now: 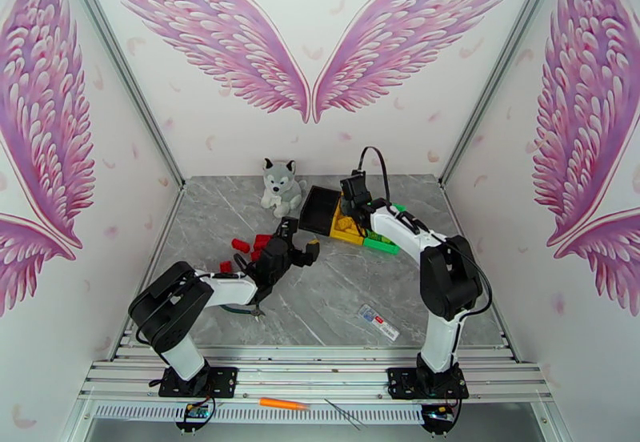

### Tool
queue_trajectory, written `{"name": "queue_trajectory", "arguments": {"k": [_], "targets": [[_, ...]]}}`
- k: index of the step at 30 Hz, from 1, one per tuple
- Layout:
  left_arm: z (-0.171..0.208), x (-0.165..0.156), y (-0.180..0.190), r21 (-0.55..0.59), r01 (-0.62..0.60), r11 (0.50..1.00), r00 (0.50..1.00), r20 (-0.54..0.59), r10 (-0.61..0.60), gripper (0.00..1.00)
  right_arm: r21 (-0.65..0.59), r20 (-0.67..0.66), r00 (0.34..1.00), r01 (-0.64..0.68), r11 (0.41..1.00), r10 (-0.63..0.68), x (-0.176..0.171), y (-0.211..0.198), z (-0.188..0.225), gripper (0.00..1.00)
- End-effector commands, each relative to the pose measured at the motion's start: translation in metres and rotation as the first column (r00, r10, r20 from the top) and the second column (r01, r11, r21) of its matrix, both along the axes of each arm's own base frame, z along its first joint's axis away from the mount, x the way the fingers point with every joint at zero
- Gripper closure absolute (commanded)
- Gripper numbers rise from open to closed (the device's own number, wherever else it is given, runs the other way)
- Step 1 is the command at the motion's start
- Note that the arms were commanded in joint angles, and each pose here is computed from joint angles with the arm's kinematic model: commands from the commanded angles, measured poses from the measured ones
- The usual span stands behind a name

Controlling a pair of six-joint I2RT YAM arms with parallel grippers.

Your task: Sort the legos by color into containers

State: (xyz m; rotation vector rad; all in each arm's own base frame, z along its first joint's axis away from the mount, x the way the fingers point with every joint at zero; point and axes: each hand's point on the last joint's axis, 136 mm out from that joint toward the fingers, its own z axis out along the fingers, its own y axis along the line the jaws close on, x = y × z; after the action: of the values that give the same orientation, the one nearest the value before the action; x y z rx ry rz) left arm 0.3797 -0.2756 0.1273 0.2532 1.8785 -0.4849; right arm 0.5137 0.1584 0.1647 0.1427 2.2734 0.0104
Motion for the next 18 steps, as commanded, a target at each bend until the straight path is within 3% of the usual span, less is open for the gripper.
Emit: {"name": "queue_trajectory", "arguments": {"k": [1,9,18], "targets": [[0.006,0.008,0.002,0.020,-0.027,0.999,0.999,0.029,0.026,0.01,-0.028,-0.048,0.999,-0.006,1.000,0.004,0.006,-0.001,-0.007,0.52],[0.008,0.008,0.030,-0.002,-0.104,0.995,0.994,0.027,0.104,0.01,0.001,-0.030,0.998,-0.055,0.999,0.055,-0.002,0.019,0.001,0.28],[0.005,0.007,0.074,-0.105,-0.189,0.976,0.982,-0.020,0.188,0.01,-0.035,-0.006,0.964,-0.266,0.963,0.266,-0.047,0.089,-0.005,0.18]]}}
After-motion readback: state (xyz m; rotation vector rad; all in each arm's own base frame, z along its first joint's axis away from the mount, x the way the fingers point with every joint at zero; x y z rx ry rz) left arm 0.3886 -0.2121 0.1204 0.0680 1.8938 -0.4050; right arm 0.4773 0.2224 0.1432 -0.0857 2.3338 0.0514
